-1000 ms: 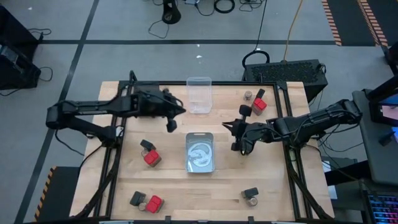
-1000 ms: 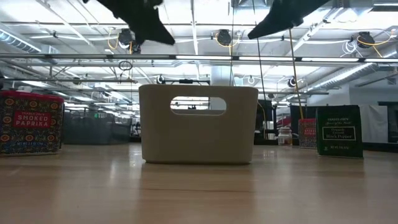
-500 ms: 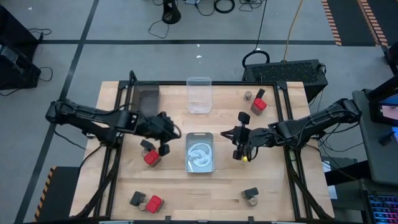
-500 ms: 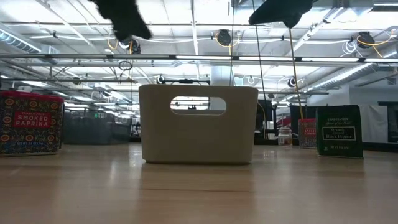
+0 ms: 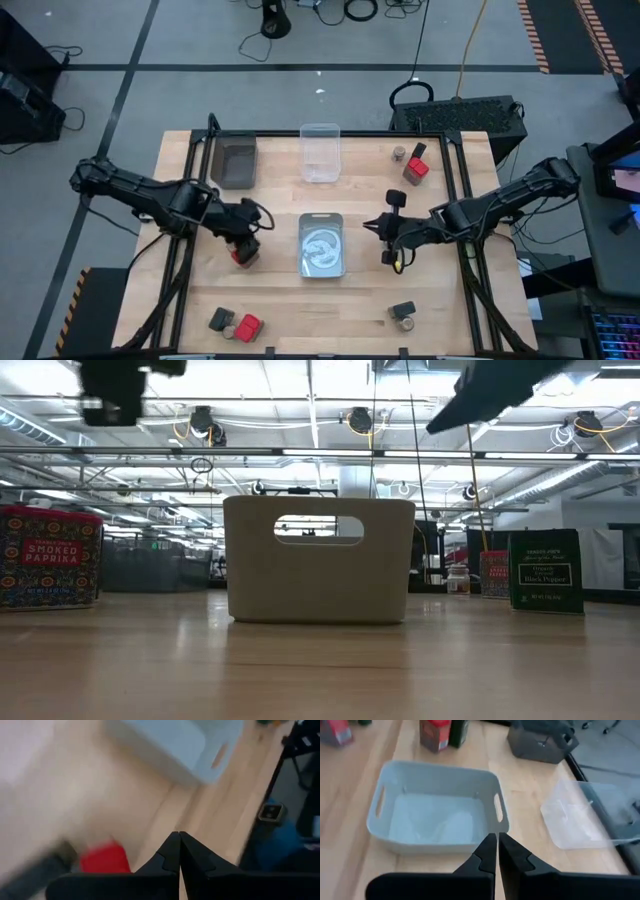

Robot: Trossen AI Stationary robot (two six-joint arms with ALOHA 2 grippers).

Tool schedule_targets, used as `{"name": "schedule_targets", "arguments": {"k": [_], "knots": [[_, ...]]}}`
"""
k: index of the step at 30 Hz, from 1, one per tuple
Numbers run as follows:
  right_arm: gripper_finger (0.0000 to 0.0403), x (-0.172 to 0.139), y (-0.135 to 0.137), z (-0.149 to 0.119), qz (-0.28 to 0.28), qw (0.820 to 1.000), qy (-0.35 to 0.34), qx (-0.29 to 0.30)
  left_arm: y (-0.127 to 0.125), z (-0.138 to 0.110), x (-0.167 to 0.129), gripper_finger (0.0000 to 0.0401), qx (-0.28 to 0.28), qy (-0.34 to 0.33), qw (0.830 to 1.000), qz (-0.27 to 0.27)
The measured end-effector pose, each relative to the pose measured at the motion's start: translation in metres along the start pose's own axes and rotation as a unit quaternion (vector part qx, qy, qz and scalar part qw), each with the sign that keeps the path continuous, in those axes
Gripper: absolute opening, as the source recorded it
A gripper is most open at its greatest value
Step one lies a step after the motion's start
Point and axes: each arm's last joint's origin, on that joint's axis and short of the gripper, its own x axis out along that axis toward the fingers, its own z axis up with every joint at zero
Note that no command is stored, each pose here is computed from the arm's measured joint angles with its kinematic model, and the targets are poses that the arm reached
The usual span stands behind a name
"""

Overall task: Sort spices by type
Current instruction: Put the red seasoning can into the black transparent bin

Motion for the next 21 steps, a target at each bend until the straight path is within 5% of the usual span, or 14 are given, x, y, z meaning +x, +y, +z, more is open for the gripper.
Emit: {"name": "schedule_targets", "arguments": {"k": [5,11,21], "knots": [[0.0,-0.009,-0.004,0.022,-0.003,0.998,-0.036,-0.052,-0.002,-0.014,0.004,0.0008,-0.011,0.04,0.999,0.024],[0.0,-0.03,-0.011,0.06,0.007,0.995,-0.096,0.0,-0.018,-0.028,-0.007,0.0008,0.02,0.047,0.999,0.019],[0.0,-0.016,-0.009,0.048,0.0,0.999,-0.045,-0.027,-0.032,-0.033,-0.032,0.0008,0.028,-0.029,0.997,0.071]]}}
